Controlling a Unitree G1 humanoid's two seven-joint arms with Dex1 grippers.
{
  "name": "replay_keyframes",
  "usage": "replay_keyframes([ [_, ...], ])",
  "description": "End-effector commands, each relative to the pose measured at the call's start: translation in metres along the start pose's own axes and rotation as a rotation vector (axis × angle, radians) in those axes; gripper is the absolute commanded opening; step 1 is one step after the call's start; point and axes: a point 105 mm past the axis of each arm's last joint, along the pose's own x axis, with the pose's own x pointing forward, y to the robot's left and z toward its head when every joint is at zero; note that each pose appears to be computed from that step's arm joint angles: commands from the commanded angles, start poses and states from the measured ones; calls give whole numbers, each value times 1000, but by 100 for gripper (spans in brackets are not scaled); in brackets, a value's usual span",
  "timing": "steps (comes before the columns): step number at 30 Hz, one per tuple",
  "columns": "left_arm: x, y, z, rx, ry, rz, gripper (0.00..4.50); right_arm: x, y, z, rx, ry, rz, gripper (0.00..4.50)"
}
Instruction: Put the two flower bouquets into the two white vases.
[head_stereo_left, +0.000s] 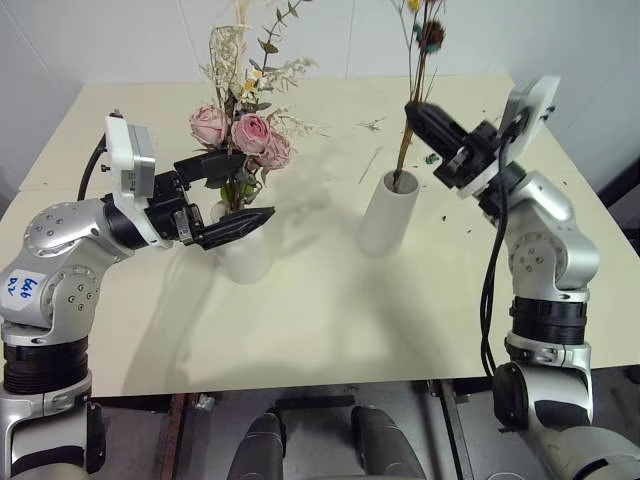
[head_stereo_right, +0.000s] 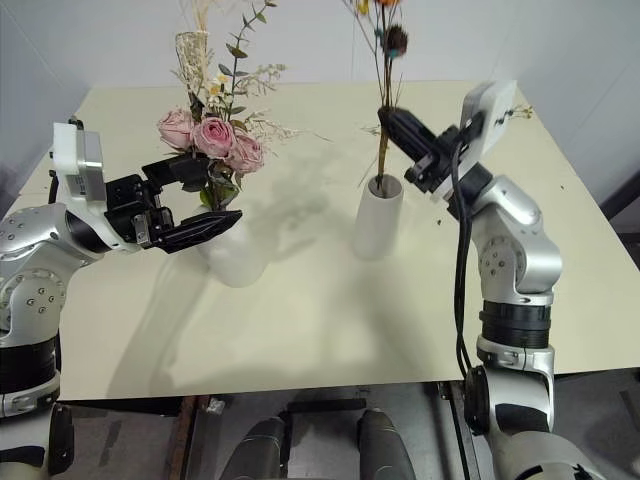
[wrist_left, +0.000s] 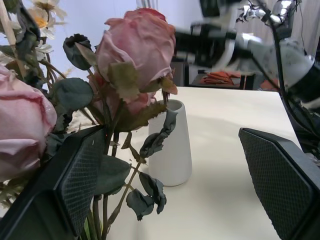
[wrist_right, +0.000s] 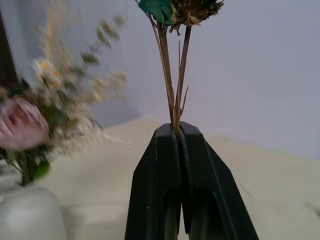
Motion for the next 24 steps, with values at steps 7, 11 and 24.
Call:
replay_keyframes([
  [7, -1, -3, 14, 52, -32, 6, 450, -13, -3, -11, 15, -53, -17, 23],
  [11, -3, -1, 19, 61, -31, 3, 450, -19, -3, -8, -55, -82, -22, 128],
  [24, -44, -6, 3, 13, 189, -94, 450, -80, -21, 19, -194, 193, 121, 448],
])
